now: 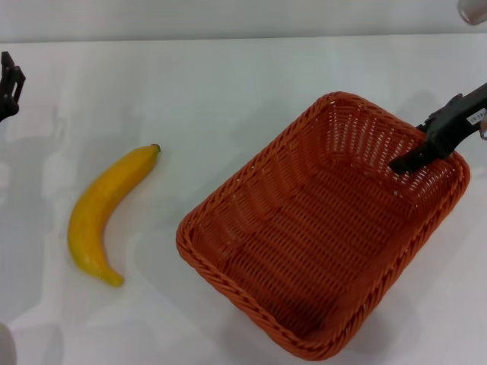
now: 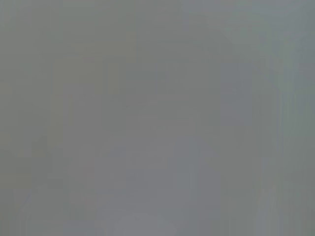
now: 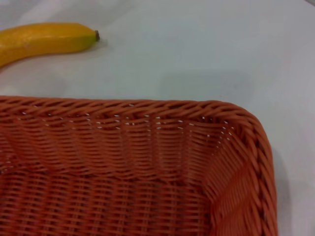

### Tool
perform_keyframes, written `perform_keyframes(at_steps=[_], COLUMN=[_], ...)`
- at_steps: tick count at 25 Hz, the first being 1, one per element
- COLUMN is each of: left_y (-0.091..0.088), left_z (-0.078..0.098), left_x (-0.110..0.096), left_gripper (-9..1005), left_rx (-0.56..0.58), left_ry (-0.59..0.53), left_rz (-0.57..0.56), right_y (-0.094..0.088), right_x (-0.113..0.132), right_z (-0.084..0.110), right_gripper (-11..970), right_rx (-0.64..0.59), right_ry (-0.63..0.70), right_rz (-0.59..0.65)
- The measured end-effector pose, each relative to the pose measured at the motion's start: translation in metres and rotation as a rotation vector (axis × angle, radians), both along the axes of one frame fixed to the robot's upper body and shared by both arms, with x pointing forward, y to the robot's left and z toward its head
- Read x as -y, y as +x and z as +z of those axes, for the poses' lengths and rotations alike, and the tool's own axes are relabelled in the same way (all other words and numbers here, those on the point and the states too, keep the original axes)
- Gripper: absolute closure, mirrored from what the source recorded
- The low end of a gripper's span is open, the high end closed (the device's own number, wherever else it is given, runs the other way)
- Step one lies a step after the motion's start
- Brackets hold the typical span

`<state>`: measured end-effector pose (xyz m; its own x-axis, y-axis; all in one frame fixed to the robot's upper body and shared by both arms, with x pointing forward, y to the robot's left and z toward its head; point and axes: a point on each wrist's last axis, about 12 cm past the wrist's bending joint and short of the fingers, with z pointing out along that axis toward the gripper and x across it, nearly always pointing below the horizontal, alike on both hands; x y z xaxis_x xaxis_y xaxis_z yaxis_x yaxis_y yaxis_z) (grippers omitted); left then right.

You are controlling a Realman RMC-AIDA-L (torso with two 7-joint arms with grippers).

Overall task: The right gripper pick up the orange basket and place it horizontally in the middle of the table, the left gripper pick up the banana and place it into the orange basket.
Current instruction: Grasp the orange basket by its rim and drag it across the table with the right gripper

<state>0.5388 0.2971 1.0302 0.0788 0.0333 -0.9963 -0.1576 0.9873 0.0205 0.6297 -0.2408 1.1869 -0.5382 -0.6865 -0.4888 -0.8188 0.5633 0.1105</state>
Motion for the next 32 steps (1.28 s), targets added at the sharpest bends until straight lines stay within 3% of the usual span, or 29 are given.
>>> perform_keyframes(at_steps=[18,29,32], left_y=[0.0,-0.001,0.0], left_z=[0.0,0.0,0.0], left_x=[0.0,0.0,0.0], left_gripper=[163,164,165], left_rx=[0.0,-0.001,-0.001], left_ry=[0.001,0.001,0.001], left_rz=[-0.002,0.0,0.0], right_y=[-0.003,0.0,0.0], right_x=[0.001,0.0,0.001], right_z=[-0.015,-0.013,-0.012], right_gripper=[231,707,742], right_rx=[-0.024,0.007,0.006], right_ry=[-0.045,-0.077,-0.077], right_rz=[-0.025,-0.023,-0.026])
